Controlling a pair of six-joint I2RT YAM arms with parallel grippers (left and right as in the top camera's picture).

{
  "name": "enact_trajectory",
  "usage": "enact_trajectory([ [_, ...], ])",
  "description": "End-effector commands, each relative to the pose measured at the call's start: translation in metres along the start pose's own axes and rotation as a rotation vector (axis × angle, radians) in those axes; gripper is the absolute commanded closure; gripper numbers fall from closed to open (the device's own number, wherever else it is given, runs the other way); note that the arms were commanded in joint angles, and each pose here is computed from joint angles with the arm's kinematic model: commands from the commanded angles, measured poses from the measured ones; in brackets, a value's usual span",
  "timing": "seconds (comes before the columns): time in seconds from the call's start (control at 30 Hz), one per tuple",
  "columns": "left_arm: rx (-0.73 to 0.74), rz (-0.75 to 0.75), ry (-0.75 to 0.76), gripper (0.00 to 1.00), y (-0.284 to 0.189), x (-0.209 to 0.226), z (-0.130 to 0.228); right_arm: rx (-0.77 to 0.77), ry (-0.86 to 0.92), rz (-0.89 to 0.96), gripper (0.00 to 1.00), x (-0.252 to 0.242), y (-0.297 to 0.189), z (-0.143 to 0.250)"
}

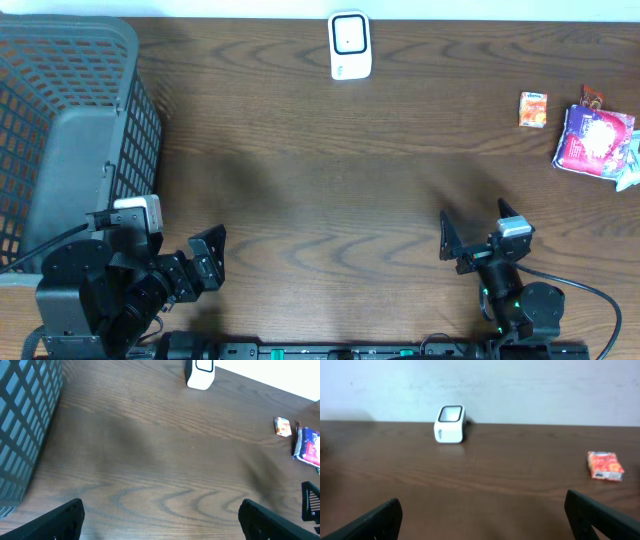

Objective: Scan the item barcode

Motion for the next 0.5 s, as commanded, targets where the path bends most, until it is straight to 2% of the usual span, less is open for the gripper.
enact_trajectory([
  [0.0,-0.009,0.014,0.002,0.02,-0.0029,-0.0019,-0.0018,-0.025,-0.018,0.039,0.01,-0.0039,0.0019,0.0042],
  [0.47,-0.009,0.014,0.002,0.02,-0.0029,-0.0019,-0.0018,-0.013,-0.012,0.058,0.01,-0.0025,0.0023,0.0059],
])
Point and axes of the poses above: each gripper's point midway between its finger pads, its own y axis out along the fingers, its own x axis along the line the jaws close on, z = x × y, the point moved 9 cm from there along -y, back along the fingers, and after that the axes turned 2 degrees about y, right-handed, at the moved point
